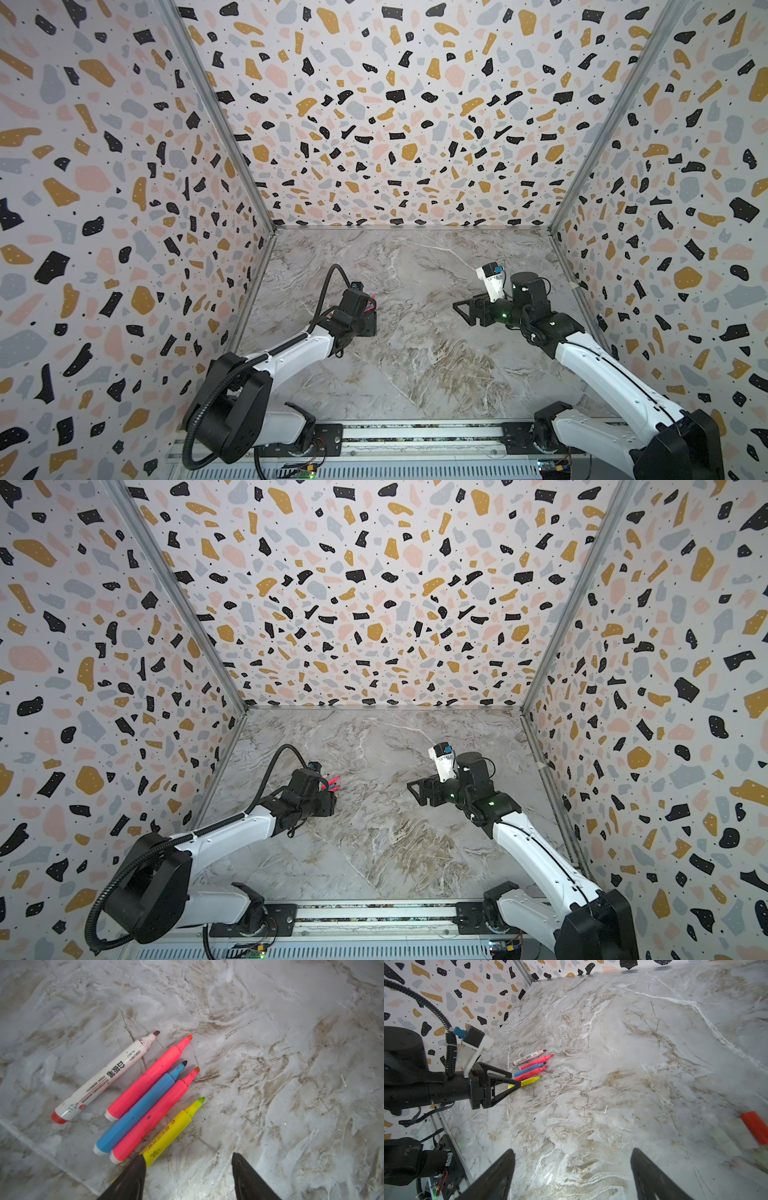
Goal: Insert the pens into the pen caps
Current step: 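Raise the left gripper over the markers while the right arm lifts and swings inward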
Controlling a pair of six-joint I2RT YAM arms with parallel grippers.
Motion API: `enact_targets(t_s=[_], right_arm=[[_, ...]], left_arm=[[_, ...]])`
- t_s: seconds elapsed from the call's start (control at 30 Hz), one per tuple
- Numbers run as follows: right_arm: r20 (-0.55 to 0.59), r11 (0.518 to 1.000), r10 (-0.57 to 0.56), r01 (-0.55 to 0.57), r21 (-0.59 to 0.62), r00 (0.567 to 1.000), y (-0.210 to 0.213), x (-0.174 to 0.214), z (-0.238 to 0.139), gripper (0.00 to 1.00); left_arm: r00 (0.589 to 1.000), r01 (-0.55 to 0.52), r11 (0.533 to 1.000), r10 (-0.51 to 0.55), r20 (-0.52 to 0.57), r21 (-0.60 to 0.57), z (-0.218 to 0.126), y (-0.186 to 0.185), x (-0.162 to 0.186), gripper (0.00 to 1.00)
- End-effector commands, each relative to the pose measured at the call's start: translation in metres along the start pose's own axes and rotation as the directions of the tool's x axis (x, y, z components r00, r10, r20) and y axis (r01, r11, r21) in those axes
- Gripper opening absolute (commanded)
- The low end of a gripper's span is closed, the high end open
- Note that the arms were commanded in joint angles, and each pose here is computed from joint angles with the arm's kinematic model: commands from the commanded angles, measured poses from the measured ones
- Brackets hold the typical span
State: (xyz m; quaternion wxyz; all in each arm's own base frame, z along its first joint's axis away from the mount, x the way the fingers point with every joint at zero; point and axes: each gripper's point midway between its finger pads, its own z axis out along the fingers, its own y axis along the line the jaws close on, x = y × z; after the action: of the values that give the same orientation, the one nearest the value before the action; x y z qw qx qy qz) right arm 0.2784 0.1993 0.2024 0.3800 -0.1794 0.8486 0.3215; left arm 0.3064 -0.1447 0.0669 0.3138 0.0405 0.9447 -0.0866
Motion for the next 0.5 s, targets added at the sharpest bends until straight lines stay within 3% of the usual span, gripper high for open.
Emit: enact_targets(t_s=[0.0, 0.47], right_arm=[[0.013, 1.0, -0.02, 0.021, -0.023, 1.0, 0.006, -0.004, 0.0017, 0.87], [0.012, 1.0, -0.015, 0.015, 0.001, 1.0, 0.0006, 0.0023, 0.0035, 0.87]], left_arm=[[1.0, -0.015, 1.0, 0.016, 0.026, -0.009, 0.0004, -0.0008, -0.0084, 0.66], [1.0, -0.021, 0.999, 0.021, 0.011, -0.043, 0.0067, 0.0067, -0.0002, 0.63]])
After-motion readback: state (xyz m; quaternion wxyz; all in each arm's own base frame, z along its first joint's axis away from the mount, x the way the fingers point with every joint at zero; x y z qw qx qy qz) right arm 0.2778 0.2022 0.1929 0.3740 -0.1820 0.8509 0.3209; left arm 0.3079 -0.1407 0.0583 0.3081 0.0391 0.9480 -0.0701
